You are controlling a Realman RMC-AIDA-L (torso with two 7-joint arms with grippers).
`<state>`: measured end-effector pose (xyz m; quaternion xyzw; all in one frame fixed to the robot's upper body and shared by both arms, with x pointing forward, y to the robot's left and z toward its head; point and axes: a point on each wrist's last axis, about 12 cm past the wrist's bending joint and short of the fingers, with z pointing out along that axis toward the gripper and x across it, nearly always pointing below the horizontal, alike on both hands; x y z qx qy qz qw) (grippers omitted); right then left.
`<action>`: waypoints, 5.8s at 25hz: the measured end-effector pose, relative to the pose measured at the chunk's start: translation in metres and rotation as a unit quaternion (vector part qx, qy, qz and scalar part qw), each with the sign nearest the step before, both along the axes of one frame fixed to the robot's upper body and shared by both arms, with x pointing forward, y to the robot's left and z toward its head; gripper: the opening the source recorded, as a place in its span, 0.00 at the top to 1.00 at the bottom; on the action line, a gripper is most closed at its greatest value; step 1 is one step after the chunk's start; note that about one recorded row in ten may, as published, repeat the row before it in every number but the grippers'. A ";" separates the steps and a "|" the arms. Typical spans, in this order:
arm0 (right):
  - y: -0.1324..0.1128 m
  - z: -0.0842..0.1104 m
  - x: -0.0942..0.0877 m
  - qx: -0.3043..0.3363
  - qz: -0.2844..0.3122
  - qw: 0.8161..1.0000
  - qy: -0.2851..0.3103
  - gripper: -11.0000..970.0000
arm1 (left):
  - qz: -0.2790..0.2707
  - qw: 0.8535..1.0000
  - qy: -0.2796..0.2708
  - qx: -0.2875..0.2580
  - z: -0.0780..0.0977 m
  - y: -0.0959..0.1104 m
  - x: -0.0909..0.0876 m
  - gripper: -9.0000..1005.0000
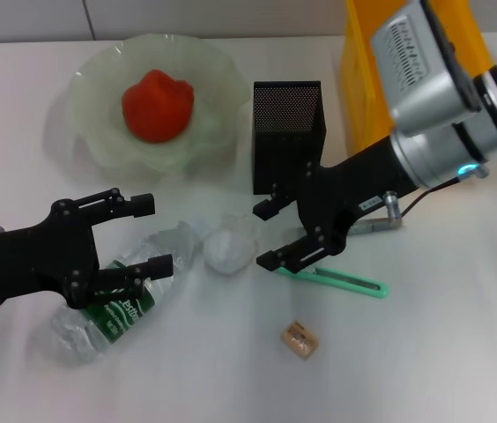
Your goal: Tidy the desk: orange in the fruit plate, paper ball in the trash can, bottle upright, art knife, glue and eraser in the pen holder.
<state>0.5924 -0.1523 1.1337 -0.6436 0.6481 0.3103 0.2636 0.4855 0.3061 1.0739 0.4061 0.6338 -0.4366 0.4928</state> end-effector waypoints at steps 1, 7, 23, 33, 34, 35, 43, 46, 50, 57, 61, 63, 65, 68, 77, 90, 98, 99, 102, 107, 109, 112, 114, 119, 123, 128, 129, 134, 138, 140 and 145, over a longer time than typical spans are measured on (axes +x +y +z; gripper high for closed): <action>0.003 -0.001 0.000 -0.002 0.002 1.000 -0.005 0.28 | 0.000 1.000 0.000 0.000 0.000 0.000 0.000 0.18; 0.019 -0.011 -0.002 -0.006 0.009 0.999 -0.031 0.28 | 0.005 1.000 0.004 0.007 -0.001 0.003 -0.001 0.18; 0.038 -0.024 -0.004 -0.020 0.010 0.998 -0.058 0.28 | 0.018 0.998 0.019 0.060 0.002 0.029 0.002 0.18; 0.044 -0.032 -0.005 -0.027 0.002 0.997 -0.068 0.28 | 0.017 0.998 0.021 0.060 0.001 0.030 0.000 0.18; 0.044 -0.034 -0.005 -0.031 0.000 0.997 -0.073 0.29 | 0.017 0.998 0.020 0.061 0.001 0.030 0.000 0.18; 0.045 -0.035 -0.004 -0.033 -0.001 0.997 -0.075 0.29 | 0.017 0.998 0.020 0.061 0.001 0.030 0.000 0.18; 0.045 -0.039 -0.006 -0.036 -0.003 0.997 -0.072 0.35 | 0.017 0.998 0.020 0.060 0.001 0.030 0.000 0.19; 0.045 -0.040 -0.006 -0.037 -0.003 0.997 -0.072 0.38 | 0.016 0.998 0.019 0.060 0.001 0.030 0.000 0.19; 0.045 -0.042 -0.007 -0.039 -0.003 0.997 -0.072 0.42 | 0.017 0.998 0.018 0.061 0.001 0.029 0.000 0.19; 0.041 -0.046 -0.012 -0.025 -0.019 0.998 -0.063 0.47 | 0.016 0.998 0.017 0.058 0.000 0.028 -0.001 0.19; 0.038 -0.046 -0.014 -0.014 -0.025 0.998 -0.062 0.47 | 0.015 0.998 0.016 0.059 0.000 0.027 0.000 0.19; 0.037 -0.045 -0.014 -0.014 -0.025 0.998 -0.063 0.47 | 0.015 0.998 0.016 0.058 0.001 0.027 0.001 0.19; 0.037 -0.045 -0.014 -0.014 -0.025 0.998 -0.063 0.48 | 0.014 0.998 0.017 0.057 0.001 0.027 0.001 0.19; 0.038 -0.045 -0.014 -0.012 -0.025 0.998 -0.063 0.48 | 0.016 0.998 0.017 0.055 0.002 0.027 0.001 0.19; 0.036 -0.043 -0.017 0.002 -0.028 0.998 -0.054 0.51 | 0.025 0.998 0.018 0.051 0.001 0.030 -0.001 0.19; -0.007 -0.024 -0.021 0.100 -0.054 0.993 -0.020 0.55 | 0.032 0.998 0.010 0.046 0.003 0.031 0.000 0.20; -0.054 -0.035 -0.051 0.242 -0.088 0.966 -0.020 0.55 | 0.039 0.999 0.005 0.037 0.004 0.029 0.002 0.20; -0.054 -0.035 -0.051 0.242 -0.088 0.966 -0.020 0.55 | 0.039 0.999 0.005 0.037 0.004 0.029 0.003 0.20; -0.072 -0.042 -0.064 0.293 -0.111 0.949 -0.032 0.55 | 0.038 0.999 0.004 0.036 0.004 0.029 0.003 0.20; -0.096 -0.051 -0.081 0.367 -0.163 0.914 -0.059 0.55 | 0.037 0.999 0.004 0.036 0.005 0.028 0.004 0.20; -0.102 -0.054 -0.087 0.392 -0.186 0.898 -0.075 0.55 | 0.037 0.999 0.005 0.036 0.005 0.028 0.004 0.20; -0.113 -0.057 -0.094 0.423 -0.224 0.871 -0.107 0.55 | 0.035 0.999 0.007 0.036 0.005 0.027 0.005 0.20; -0.115 -0.057 -0.096 0.431 -0.236 0.863 -0.116 0.55 | 0.035 0.999 0.007 0.036 0.005 0.027 0.005 0.20; -0.128 -0.061 -0.091 0.447 -0.324 0.817 -0.169 0.55 | 0.033 0.999 0.008 0.034 0.006 0.027 0.005 0.20; -0.129 -0.065 -0.081 0.431 -0.368 0.801 -0.192 0.55 | 0.033 0.999 0.008 0.032 0.006 0.027 0.004 0.20; -0.133 -0.067 -0.063 0.414 -0.428 0.776 -0.210 0.55 | 0.034 0.999 0.009 0.031 0.006 0.027 0.003 0.20; -0.134 -0.067 -0.059 0.410 -0.437 0.772 -0.212 0.55 | 0.034 0.999 0.009 0.031 0.006 0.027 0.003 0.20; -0.134 -0.069 -0.040 0.375 -0.467 0.773 -0.208 0.55 | 0.033 0.999 0.007 0.030 0.006 0.027 0.004 0.20; -0.135 -0.070 -0.036 0.364 -0.480 0.770 -0.212 0.55 | 0.032 0.999 0.007 0.029 0.007 0.026 0.004 0.20; -0.138 -0.070 -0.037 0.365 -0.492 0.759 -0.223 0.54 | 0.031 0.999 0.007 0.028 0.006 0.025 0.004 0.21; -0.140 -0.071 -0.039 0.369 -0.504 0.745 -0.235 0.48 | 0.031 0.999 0.006 0.027 0.006 0.024 0.004 0.21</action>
